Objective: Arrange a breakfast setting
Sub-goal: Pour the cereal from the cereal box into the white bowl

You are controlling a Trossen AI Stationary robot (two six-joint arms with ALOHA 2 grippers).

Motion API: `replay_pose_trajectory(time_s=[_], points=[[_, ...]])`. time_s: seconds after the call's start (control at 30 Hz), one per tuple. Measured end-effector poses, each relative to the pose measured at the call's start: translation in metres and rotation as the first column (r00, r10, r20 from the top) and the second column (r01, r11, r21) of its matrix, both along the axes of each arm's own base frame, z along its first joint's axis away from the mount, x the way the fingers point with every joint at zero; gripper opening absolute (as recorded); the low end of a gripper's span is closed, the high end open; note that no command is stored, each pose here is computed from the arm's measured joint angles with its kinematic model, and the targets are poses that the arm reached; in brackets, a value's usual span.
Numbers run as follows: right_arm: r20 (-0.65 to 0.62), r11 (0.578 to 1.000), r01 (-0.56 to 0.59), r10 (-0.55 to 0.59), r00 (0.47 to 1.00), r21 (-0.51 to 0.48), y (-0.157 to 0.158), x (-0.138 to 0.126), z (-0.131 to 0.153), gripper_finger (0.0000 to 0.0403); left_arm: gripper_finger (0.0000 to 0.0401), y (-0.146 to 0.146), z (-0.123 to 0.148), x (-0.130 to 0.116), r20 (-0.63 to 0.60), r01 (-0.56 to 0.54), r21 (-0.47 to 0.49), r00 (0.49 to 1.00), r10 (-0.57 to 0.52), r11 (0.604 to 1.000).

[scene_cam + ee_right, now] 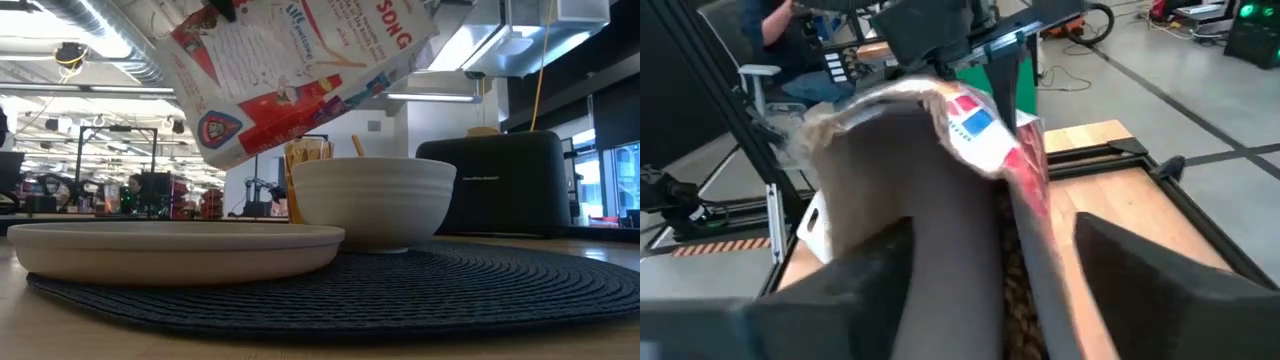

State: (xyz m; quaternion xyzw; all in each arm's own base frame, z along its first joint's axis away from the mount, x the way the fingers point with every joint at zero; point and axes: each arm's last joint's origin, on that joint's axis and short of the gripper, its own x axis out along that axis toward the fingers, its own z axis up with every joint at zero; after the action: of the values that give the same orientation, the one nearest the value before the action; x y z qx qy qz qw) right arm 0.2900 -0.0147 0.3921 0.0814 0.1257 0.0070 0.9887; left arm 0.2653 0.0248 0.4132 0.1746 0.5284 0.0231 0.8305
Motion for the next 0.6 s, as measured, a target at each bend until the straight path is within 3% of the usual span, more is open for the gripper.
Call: replay_pose_trajectory(time_s=[0.1, 0.23, 0.4, 0.6], points=[[-0.035, 1.000, -0.003, 0.004, 0.999, 0.009, -0.0001, 0.0063, -0.0078, 0.0176, 0.0078, -0.0002, 0.0008, 0.0015, 0.017, 0.008, -0.003, 1.000, -0.008, 1.000], [-0.034, 1.000, -0.004, 0.004, 0.999, 0.008, -0.0001, 0.0068, -0.0081, 0.0031, 0.0076, -0.0006, 0.0013, 0.0026, 0.030, 0.018, -0.018, 0.999, -0.018, 1.000], [-0.029, 1.000, 0.001, 0.000, 1.000, 0.029, -0.0001, 0.0070, -0.0076, 0.0003, 0.0076, -0.0011, 0.0014, 0.0031, 0.037, 0.023, -0.035, 0.999, -0.021, 0.999], [-0.021, 0.999, -0.013, 0.014, 1.000, 0.039, 0.0005, 0.0069, -0.0066, 0.0006, 0.0074, -0.0026, 0.0021, 0.0047, 0.061, 0.040, -0.087, 0.998, -0.035, 0.995]])
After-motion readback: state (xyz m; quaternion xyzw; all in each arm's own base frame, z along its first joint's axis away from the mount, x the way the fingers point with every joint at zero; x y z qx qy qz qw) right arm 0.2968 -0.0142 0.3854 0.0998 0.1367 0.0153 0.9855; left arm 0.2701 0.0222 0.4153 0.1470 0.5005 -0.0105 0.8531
